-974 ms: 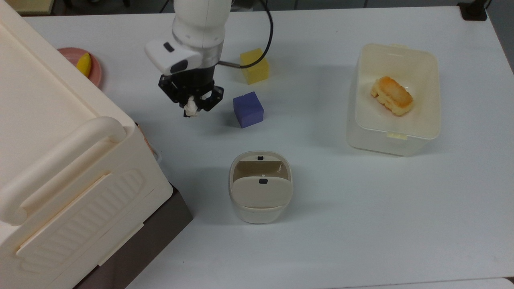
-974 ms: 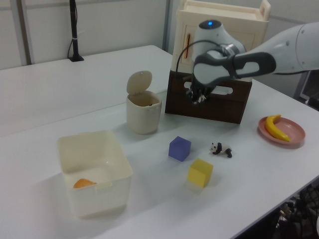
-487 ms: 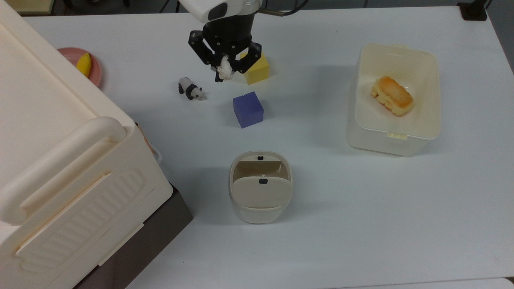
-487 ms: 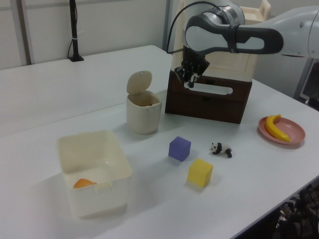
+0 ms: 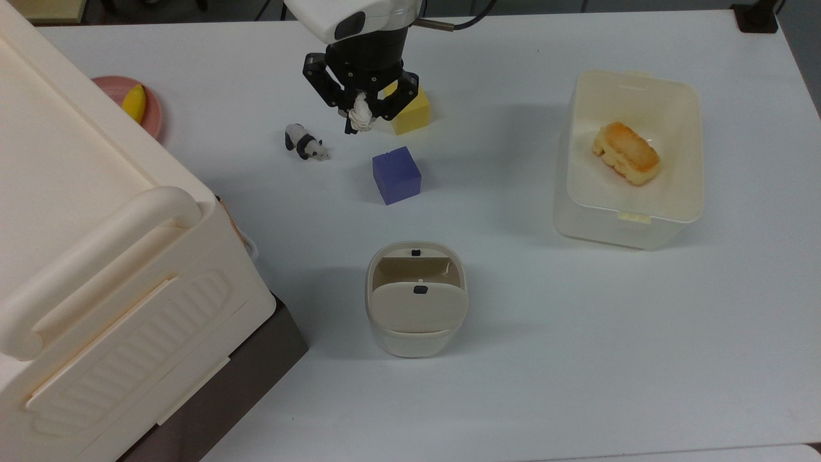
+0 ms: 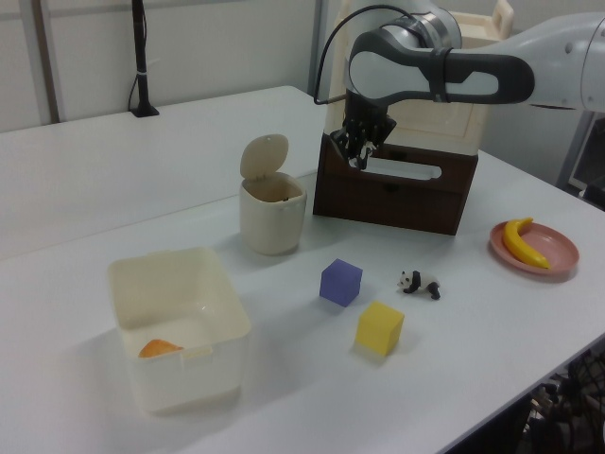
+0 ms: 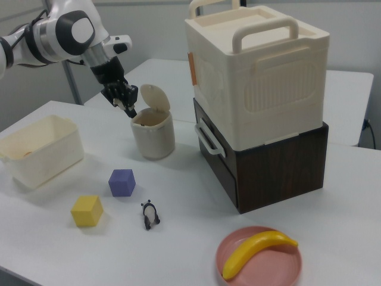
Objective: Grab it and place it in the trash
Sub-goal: 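Lift the held white object off the table, then carry the white object over the cream trash can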
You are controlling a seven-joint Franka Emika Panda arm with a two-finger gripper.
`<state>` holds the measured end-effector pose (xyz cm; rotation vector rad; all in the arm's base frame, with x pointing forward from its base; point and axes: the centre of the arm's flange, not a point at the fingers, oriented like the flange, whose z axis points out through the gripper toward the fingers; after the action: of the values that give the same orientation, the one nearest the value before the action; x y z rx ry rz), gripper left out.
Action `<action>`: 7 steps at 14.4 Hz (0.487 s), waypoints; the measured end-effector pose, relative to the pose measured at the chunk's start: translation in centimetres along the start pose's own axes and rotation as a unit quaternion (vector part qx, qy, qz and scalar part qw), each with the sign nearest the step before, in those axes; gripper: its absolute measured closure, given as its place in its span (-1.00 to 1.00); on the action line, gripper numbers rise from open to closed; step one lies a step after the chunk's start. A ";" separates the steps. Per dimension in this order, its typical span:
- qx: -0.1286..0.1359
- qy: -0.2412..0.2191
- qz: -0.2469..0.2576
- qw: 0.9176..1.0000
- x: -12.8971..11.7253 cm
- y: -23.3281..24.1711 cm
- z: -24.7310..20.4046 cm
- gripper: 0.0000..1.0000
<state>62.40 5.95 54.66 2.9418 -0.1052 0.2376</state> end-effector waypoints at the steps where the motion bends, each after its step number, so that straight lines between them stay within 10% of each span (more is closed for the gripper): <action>1: 0.000 0.000 0.000 1.000 0.0 0.0 0.0 0.89; 7: 0.022 0.048 -0.009 0.999 1.6 -1.5 0.7 0.89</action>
<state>64.21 7.25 54.00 2.9672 -0.0613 0.3842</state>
